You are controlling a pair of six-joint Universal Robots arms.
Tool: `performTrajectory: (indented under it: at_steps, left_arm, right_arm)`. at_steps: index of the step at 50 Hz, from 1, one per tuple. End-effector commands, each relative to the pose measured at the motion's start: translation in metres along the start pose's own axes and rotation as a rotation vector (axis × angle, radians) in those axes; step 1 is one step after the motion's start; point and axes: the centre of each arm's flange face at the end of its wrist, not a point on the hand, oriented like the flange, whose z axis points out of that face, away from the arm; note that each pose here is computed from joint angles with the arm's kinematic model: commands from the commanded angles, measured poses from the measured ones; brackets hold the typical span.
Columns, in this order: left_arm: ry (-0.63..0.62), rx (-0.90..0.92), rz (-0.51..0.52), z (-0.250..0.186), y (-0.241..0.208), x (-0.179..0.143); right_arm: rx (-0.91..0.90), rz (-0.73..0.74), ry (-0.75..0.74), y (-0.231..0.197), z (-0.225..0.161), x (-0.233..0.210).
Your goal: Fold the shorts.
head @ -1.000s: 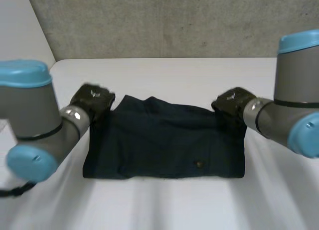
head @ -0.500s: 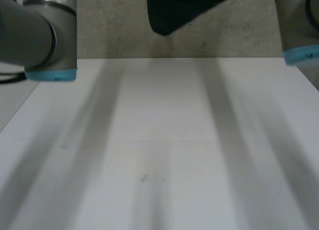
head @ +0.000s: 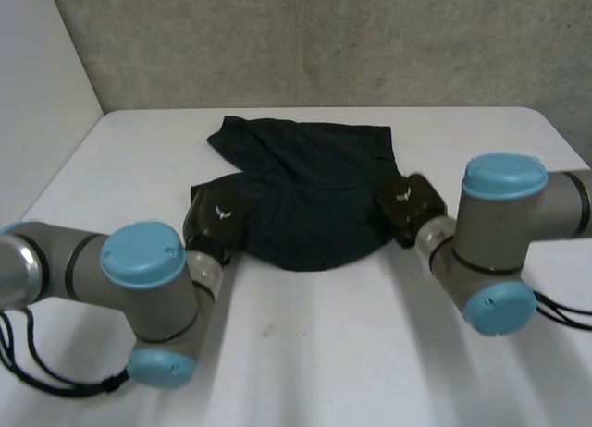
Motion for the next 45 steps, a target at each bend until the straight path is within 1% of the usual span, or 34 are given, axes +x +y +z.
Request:
performTrajectory:
  at_steps: [1,3,6,7,10,12,16,19,21,26,30,31,34,38,39,42,43,45]
  left_arm:
    - [-0.010,-0.105,0.020,-0.059,-0.015,-0.030]
    - [0.008,-0.126,0.027,-0.071,-0.015,-0.033]
    - [0.065,-0.192,0.040,-0.096,-0.012,-0.034]
    - [0.083,-0.210,0.045,-0.102,-0.012,-0.033]
    - [0.169,-0.270,0.077,-0.129,-0.009,-0.025]
    - [0.231,-0.325,0.099,-0.149,-0.003,-0.021]
    - [0.285,-0.381,0.100,-0.170,0.001,-0.021]
    - [0.300,-0.389,0.076,-0.180,-0.002,-0.022]
    - [0.307,-0.362,0.037,-0.188,-0.011,-0.022]
    - [0.259,-0.257,-0.008,-0.193,-0.033,-0.034]
    - [0.186,-0.176,-0.026,-0.176,-0.051,-0.053]
    - [0.158,-0.160,-0.031,-0.165,-0.055,-0.063]
    - [0.141,-0.116,-0.042,-0.150,-0.062,-0.074]
    - [0.119,0.005,-0.076,-0.114,-0.071,-0.093]
    - [0.124,0.040,-0.086,-0.094,-0.066,-0.098]
    - [0.152,0.084,-0.095,-0.068,-0.057,-0.098]
    - [0.174,0.113,-0.097,-0.053,-0.052,-0.097]
    - [0.201,0.147,-0.094,-0.041,-0.051,-0.093]
  right_arm:
    - [-0.024,0.003,-0.056,-0.007,-0.053,0.000]
    - [-0.036,0.006,-0.076,-0.007,-0.062,0.000]
    - [-0.080,0.013,-0.140,-0.007,-0.080,-0.006]
    - [-0.118,0.017,-0.183,-0.004,-0.089,-0.010]
    - [-0.187,0.010,-0.247,0.001,-0.104,-0.015]
    - [-0.245,-0.027,-0.305,0.005,-0.119,-0.020]
    - [-0.293,-0.106,-0.363,0.010,-0.141,-0.024]
    - [-0.312,-0.149,-0.377,0.013,-0.154,-0.026]
    - [-0.323,-0.159,-0.386,0.015,-0.159,-0.027]
    - [-0.307,-0.138,-0.399,0.016,-0.167,-0.030]
    - [-0.291,-0.128,-0.426,0.021,-0.171,-0.038]
    - [-0.278,-0.126,-0.424,0.023,-0.170,-0.040]
    - [-0.262,-0.122,-0.405,0.026,-0.168,-0.041]
    - [-0.238,-0.100,-0.375,0.027,-0.163,-0.039]
    - [-0.234,-0.098,-0.373,0.026,-0.163,-0.039]
    - [-0.228,-0.086,-0.363,0.026,-0.161,-0.038]
    - [-0.224,-0.085,-0.361,0.025,-0.161,-0.038]
    - [-0.219,-0.082,-0.358,0.025,-0.160,-0.039]
